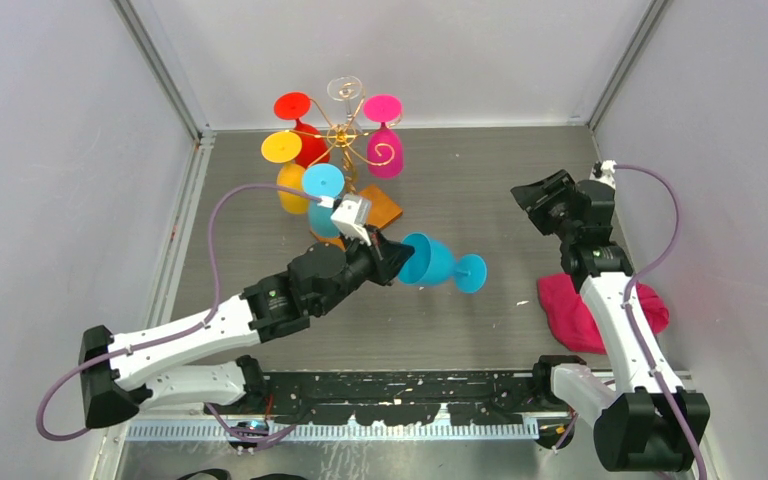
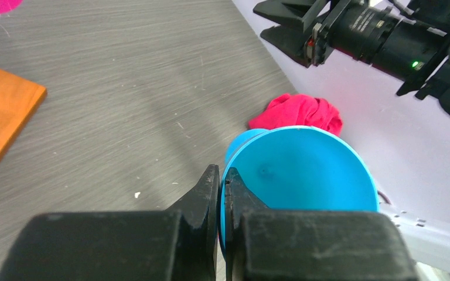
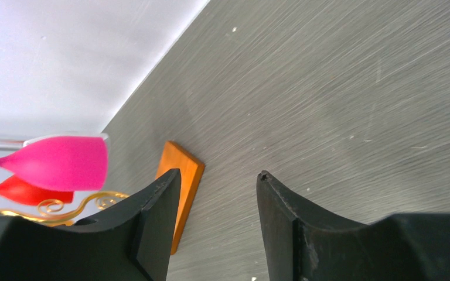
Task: Place the wine glass upside down on the wine glass rack
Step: Turn the wine glass upside down at the wine rack.
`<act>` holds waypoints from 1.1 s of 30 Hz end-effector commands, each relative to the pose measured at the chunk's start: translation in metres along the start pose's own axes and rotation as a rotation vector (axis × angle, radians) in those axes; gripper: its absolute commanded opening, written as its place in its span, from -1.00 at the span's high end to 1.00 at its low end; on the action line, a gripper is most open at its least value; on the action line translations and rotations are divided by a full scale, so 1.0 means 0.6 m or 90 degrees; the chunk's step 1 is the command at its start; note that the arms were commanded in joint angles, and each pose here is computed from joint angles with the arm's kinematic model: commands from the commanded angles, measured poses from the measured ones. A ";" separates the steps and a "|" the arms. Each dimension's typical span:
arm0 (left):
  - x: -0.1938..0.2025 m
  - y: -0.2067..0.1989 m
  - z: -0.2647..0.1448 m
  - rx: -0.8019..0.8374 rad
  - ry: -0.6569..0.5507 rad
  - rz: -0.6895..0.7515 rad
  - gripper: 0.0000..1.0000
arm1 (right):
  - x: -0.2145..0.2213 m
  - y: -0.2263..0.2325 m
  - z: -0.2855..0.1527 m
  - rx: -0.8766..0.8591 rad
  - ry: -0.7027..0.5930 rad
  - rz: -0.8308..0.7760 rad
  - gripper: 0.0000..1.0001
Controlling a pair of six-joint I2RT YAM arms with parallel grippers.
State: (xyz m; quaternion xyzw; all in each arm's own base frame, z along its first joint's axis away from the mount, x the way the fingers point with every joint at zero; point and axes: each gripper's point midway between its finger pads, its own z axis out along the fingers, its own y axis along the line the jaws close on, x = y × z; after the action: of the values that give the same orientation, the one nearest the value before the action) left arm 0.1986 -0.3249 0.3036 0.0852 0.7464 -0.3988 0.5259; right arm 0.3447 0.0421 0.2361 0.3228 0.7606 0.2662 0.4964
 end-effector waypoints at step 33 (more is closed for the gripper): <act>-0.036 0.171 -0.073 -0.024 -0.427 -0.555 0.99 | 0.099 0.127 -0.033 -0.512 0.172 0.410 -0.15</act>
State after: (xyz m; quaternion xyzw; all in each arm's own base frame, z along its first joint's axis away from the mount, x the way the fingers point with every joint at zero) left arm 0.2304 -0.2273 0.2484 -0.3353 0.5702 -0.5292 0.5314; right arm 0.3476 0.1193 0.2206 0.3615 0.5535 0.6619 0.3534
